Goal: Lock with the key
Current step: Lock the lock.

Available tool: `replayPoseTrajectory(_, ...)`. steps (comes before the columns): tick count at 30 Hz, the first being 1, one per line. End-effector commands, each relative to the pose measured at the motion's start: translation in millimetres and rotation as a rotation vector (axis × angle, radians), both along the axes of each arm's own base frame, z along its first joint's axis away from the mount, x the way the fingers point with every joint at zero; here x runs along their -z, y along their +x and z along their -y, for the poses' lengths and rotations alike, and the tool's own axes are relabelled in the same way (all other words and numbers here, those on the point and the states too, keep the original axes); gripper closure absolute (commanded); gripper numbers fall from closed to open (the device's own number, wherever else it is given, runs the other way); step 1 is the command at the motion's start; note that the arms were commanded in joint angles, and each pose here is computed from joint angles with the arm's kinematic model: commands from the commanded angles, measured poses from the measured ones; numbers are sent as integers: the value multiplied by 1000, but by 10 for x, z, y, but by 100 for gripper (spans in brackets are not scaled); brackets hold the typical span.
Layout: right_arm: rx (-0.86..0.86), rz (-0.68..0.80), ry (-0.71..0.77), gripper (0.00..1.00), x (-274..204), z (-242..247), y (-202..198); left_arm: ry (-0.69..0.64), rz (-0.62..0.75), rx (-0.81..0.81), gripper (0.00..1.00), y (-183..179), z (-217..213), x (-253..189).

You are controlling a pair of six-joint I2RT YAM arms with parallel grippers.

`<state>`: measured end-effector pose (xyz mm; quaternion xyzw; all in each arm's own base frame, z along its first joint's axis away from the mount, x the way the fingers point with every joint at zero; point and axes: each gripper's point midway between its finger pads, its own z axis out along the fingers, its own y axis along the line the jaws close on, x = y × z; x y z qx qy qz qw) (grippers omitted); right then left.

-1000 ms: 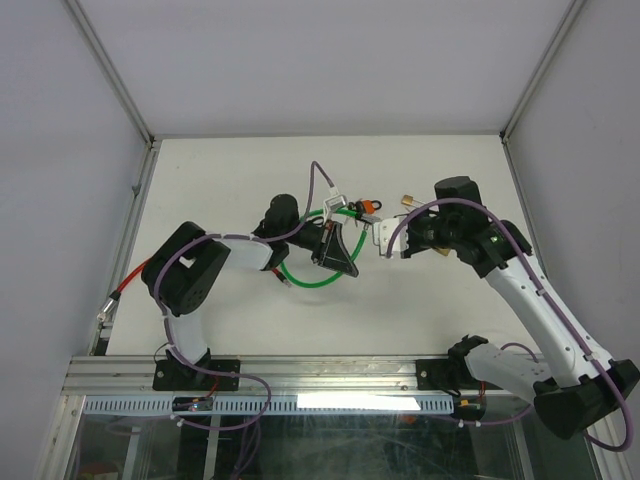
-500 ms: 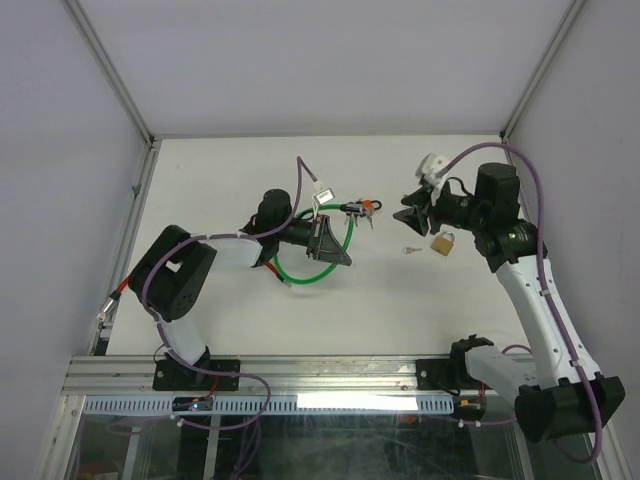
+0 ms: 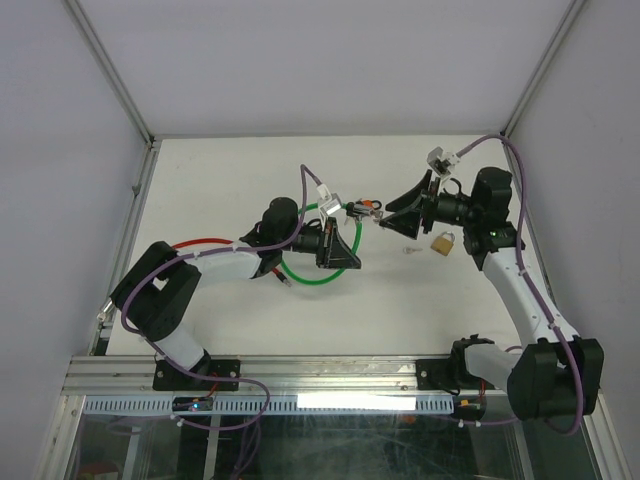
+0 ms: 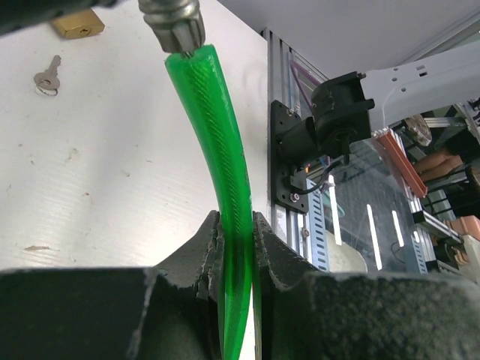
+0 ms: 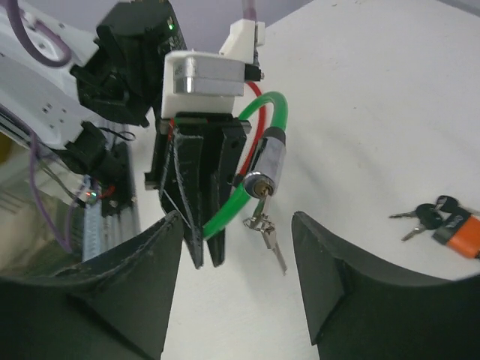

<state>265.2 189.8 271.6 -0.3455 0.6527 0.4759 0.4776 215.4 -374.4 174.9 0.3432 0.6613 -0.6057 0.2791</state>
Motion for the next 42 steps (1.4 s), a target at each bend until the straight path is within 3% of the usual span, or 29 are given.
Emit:
replayPoseTrajectory(1, -32, -188, 116, 44, -288, -81, -86, -60, 140, -28, 100, 69, 54, -257)
replayPoseTrajectory(8, -24, -235, 111, 62, -203, -106, -25, -62, 144, -22, 100, 47, 51, -271)
replayPoseTrajectory(11, -20, -246, 108, 66, -183, -120, 10, -64, 144, -16, 100, 27, 48, -280)
replayPoseTrajectory(23, 20, -240, 100, 67, -174, -129, 141, -62, 145, 4, 100, -12, 60, -278)
replayPoseTrajectory(41, -15, -360, 77, 67, -124, -242, 30, -55, 144, 5, 100, -38, 55, -258)
replayPoseTrajectory(42, 52, -201, 14, 94, -47, -182, 215, -53, 145, 3, 100, -34, 52, -257)
